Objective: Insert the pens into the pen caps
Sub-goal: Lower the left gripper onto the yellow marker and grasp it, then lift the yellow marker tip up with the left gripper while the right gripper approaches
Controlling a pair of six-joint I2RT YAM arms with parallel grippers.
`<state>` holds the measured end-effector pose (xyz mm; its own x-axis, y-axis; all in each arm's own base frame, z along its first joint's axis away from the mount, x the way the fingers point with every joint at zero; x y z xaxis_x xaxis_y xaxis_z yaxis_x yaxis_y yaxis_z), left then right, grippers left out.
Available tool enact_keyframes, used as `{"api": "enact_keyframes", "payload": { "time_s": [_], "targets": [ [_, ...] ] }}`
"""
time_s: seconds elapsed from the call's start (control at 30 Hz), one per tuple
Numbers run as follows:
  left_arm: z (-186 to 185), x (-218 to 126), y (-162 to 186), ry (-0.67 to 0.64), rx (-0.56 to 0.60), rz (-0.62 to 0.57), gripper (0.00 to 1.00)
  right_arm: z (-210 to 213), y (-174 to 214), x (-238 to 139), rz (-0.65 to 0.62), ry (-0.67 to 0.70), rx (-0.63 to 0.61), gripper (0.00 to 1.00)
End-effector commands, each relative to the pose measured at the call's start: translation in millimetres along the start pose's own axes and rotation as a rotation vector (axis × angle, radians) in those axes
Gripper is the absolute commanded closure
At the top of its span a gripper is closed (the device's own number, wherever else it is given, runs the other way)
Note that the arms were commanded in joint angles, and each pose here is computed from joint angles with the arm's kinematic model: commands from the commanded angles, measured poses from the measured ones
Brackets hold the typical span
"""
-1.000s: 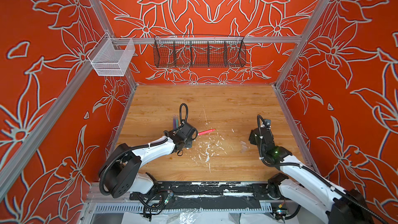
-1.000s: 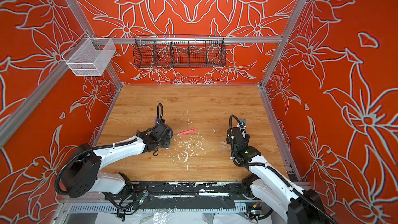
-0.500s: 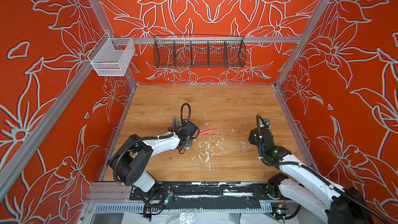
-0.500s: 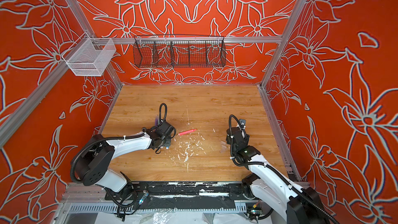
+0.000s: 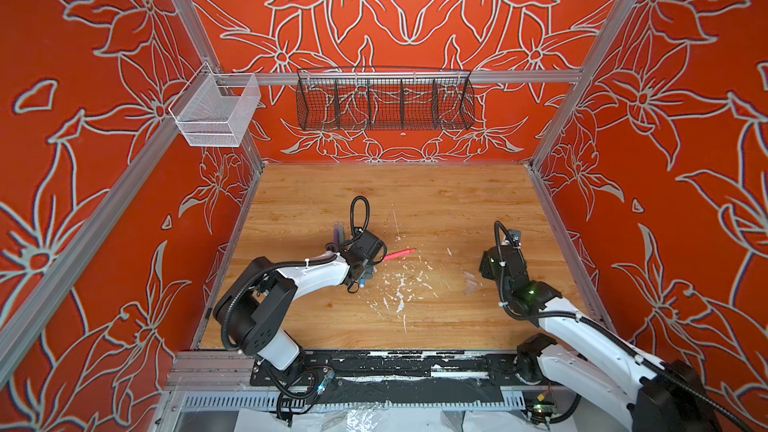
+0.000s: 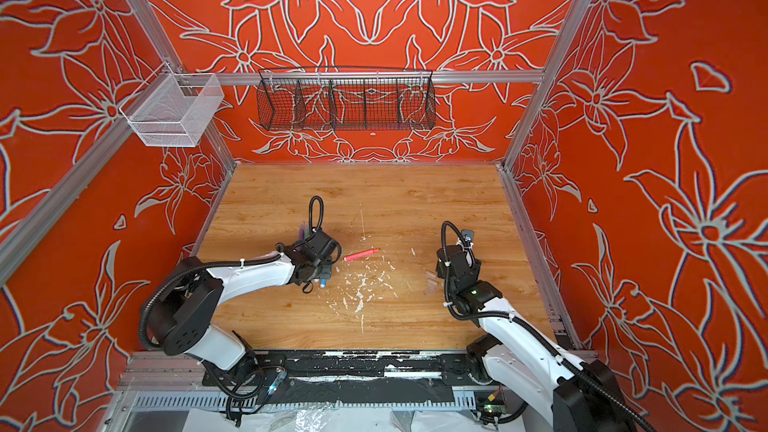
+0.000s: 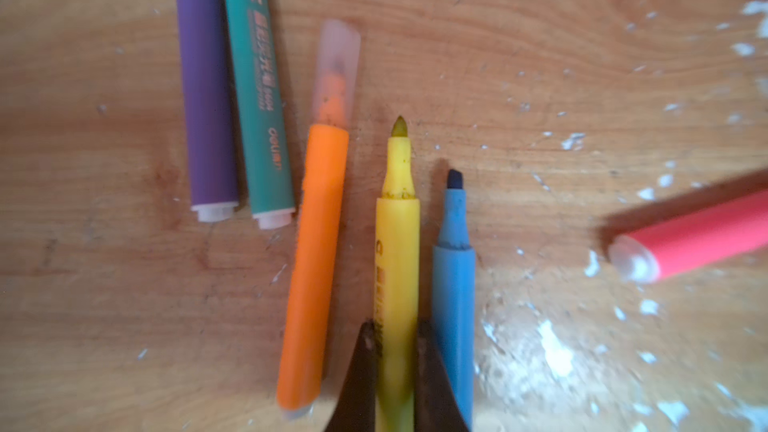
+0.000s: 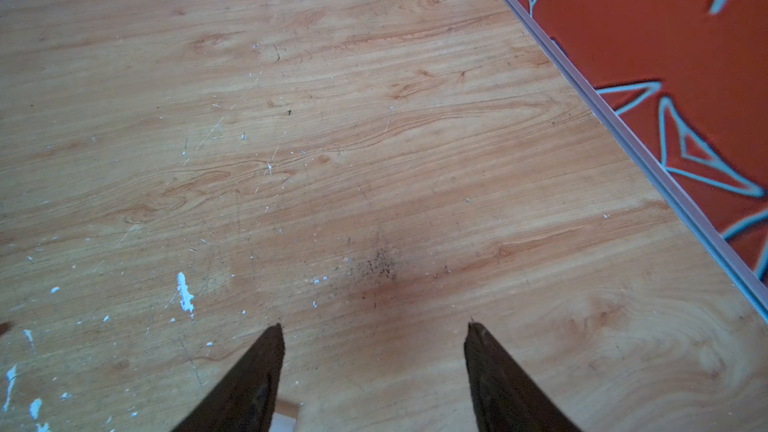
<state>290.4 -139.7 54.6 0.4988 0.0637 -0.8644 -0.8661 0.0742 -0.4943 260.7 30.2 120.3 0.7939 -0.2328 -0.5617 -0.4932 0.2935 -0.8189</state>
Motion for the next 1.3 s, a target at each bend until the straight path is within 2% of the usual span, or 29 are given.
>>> {"api": "enact_keyframes", "payload": {
  "time_s": [0.0, 0.27, 0.4, 0.53, 0.6, 0.7, 0.8, 0.87, 1.0, 1.13, 1.27],
  "targets": [
    [1, -41, -35, 0.045, -0.007, -0.107, 1.0, 5, -12, -3, -0.018, -0.011, 0.029, 0.29],
    [-19, -142, -111, 0.255, 0.068, -0.341, 1.0, 5, -12, -2, -0.016, -0.006, 0.028, 0.3],
    [-33, -189, -135, 0.395, 0.109, -0.463, 1.0, 5, -12, -3, -0.015, -0.007, 0.029, 0.31],
    [-42, -216, -136, 0.528, 0.143, -0.569, 1.0, 5, -12, -3, -0.018, -0.009, 0.03, 0.31],
    [-45, -228, -130, 0.584, 0.178, -0.588, 1.0, 5, -12, -2, -0.018, -0.006, 0.029, 0.31],
    [-43, -238, -124, 0.634, 0.155, -0.621, 1.0, 7, -14, 0, -0.016, 0.004, 0.027, 0.3],
    [-45, -253, -116, 0.703, 0.182, -0.655, 1.0, 16, -17, 0, 0.016, -0.019, 0.018, 0.29],
    [-39, -264, -114, 0.719, 0.166, -0.686, 1.0, 30, -20, -6, 0.058, -0.095, 0.027, 0.29],
    [-41, -281, -108, 0.798, 0.17, -0.716, 1.0, 79, -29, -39, 0.118, -0.436, 0.104, 0.32],
    [-43, -292, -101, 0.87, 0.162, -0.732, 1.0, 103, -49, -102, 0.088, -0.724, 0.169, 0.31],
    [-44, -297, -92, 0.932, 0.149, -0.739, 1.0, 116, -72, -169, 0.036, -1.017, 0.239, 0.25]
  ]
}}
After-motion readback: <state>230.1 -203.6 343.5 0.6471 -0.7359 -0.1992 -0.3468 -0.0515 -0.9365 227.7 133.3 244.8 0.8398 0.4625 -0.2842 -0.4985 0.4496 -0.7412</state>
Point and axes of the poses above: each gripper's point midway between its finger pads, its own x axis out along the fingers, its own z axis along the line the jaws close on, y = z × x, the point moved 2 cm from there along -x, back along the fingers, and after that the axes turned 6 degrees about x, right-handed, at the moved point
